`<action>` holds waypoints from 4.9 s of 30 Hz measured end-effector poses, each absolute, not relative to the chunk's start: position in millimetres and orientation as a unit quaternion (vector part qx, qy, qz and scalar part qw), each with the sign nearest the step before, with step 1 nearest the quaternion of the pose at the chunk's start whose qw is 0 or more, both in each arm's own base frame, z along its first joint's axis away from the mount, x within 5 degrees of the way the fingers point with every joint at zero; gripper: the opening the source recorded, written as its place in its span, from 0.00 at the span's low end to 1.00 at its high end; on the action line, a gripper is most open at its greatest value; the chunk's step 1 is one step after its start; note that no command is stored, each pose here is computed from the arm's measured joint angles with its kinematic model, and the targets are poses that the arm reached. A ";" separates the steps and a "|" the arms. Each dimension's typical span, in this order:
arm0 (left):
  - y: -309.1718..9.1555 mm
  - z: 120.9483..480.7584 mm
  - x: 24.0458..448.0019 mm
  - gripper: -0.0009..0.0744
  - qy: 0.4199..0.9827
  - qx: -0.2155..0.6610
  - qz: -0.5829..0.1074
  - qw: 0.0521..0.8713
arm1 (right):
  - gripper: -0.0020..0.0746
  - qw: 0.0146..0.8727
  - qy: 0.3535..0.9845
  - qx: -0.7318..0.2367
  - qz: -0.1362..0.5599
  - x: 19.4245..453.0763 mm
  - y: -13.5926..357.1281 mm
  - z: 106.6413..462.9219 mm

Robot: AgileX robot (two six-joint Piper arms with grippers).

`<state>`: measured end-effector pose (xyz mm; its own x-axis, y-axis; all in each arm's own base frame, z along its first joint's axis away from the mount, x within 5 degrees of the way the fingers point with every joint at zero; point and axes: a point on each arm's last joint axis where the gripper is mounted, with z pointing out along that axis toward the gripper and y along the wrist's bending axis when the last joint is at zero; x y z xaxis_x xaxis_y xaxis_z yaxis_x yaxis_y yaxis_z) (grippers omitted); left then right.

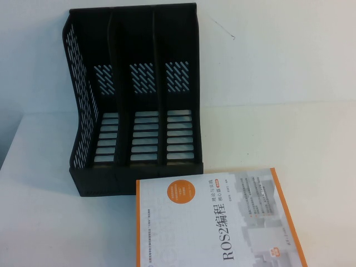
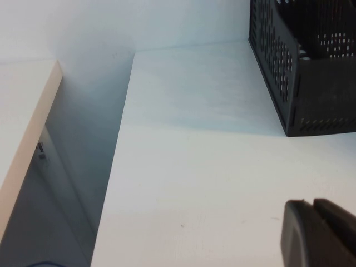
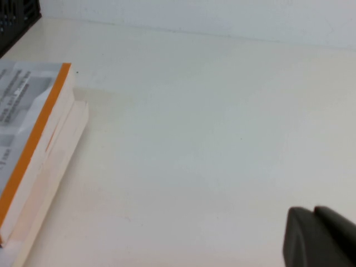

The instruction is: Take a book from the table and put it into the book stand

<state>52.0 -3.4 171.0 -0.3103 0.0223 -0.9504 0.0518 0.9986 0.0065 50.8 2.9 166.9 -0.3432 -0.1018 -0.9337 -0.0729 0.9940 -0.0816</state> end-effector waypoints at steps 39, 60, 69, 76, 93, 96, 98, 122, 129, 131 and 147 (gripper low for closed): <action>-2.4 189.8 56.2 0.01 0.741 0.017 -0.009 0.671 | 0.02 0.690 0.723 -0.041 -0.020 56.5 1.8 193.8; -1.0 213.2 55.6 0.01 0.649 0.013 0.000 0.761 | 0.02 0.780 0.625 -0.028 -0.025 54.5 0.5 218.0; -1.0 213.3 55.5 0.01 0.648 0.016 0.002 0.761 | 0.02 0.777 0.630 -0.004 0.004 54.7 0.4 217.1; -1.0 212.9 55.6 0.01 0.650 0.012 -0.002 0.760 | 0.02 0.745 0.664 0.040 0.055 56.1 0.5 208.6; -5.4 262.4 50.5 0.01 0.737 -0.001 -0.048 0.674 | 0.03 0.638 0.770 -0.018 0.019 53.2 4.0 269.8; -5.9 260.8 55.7 0.01 0.753 -0.005 -0.054 0.656 | 0.03 0.567 0.823 0.019 0.013 66.9 -0.4 275.6; -6.6 258.9 58.5 0.01 0.760 -0.015 -0.066 0.646 | 0.03 0.517 0.855 0.044 0.008 76.9 -2.9 273.7; -39.0 254.5 133.1 0.01 0.943 0.049 -0.200 0.260 | 0.03 0.194 0.965 -0.013 0.178 182.7 38.0 220.6; -38.2 246.5 151.9 0.01 0.943 0.025 -0.200 0.266 | 0.03 0.163 0.970 -0.071 0.164 232.1 71.9 202.1; -38.4 247.7 153.8 0.01 0.939 0.018 -0.203 0.276 | 0.03 0.151 0.973 -0.075 0.156 243.9 79.4 195.0; -42.4 256.7 162.5 0.15 0.912 -0.044 -0.254 0.320 | 0.03 0.107 0.971 -0.159 0.143 268.0 139.1 169.4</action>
